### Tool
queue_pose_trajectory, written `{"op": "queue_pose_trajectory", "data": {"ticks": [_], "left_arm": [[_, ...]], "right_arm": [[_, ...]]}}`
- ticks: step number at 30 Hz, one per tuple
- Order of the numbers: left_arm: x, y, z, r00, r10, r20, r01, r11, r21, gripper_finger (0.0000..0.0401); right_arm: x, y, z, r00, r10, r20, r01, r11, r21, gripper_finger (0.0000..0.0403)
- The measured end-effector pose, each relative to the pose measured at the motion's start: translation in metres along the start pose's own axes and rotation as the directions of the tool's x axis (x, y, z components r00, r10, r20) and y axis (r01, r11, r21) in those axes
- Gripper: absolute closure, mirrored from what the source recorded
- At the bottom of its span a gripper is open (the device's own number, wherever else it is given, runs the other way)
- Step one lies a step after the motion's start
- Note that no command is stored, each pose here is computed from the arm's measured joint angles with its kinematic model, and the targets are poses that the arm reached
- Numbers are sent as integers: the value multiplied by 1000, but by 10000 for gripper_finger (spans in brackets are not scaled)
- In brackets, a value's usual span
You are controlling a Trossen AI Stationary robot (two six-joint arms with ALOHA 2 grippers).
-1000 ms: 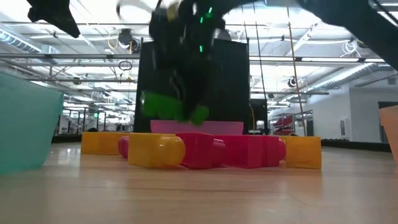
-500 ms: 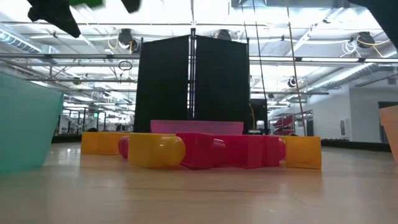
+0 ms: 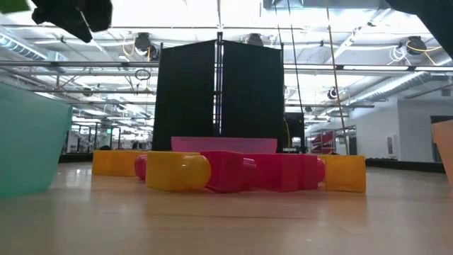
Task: Sort blocks
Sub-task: Put the green game piece into the green bin, then put the yellow game piece into the orange bin
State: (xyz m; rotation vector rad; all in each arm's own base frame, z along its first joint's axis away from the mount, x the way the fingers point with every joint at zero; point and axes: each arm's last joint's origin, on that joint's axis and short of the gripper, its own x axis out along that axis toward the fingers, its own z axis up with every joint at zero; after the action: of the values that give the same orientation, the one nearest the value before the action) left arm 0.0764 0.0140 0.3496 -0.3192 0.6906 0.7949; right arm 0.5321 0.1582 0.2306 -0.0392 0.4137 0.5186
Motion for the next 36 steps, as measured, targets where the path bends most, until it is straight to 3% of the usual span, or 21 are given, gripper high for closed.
{"op": "queue_pose_trajectory", "data": {"ticks": [9, 17, 21, 24, 29, 32, 36], "left_arm": [[0, 0, 0, 1000, 9, 8, -9, 1000, -26, 342], [0, 0, 0, 1000, 10, 8, -9, 1000, -27, 342], [0, 0, 0, 1000, 10, 9, -10, 1000, -26, 342], [0, 0, 0, 1000, 10, 8, -10, 1000, -26, 342], [0, 0, 0, 1000, 10, 9, -10, 1000, -25, 342], [0, 0, 0, 1000, 11, 8, -11, 1000, -25, 342], [0, 0, 0, 1000, 12, 7, -12, 1000, -22, 342]], "right_arm": [[16, 2, -26, 995, 57, -85, -53, 997, 49, 288], [19, 2, -31, 993, 59, -101, -54, 997, 52, 159], [18, 1, -28, 993, 54, -104, -48, 997, 60, 132], [8, -8, -14, 989, -15, -145, 25, 998, 61, 132], [-24, -38, 23, 948, -271, -165, 276, 961, 7, 140], [-35, -56, 21, 909, -359, -211, 375, 926, 36, 140], [-43, -75, 7, 871, -373, -319, 424, 899, 107, 140]]}}
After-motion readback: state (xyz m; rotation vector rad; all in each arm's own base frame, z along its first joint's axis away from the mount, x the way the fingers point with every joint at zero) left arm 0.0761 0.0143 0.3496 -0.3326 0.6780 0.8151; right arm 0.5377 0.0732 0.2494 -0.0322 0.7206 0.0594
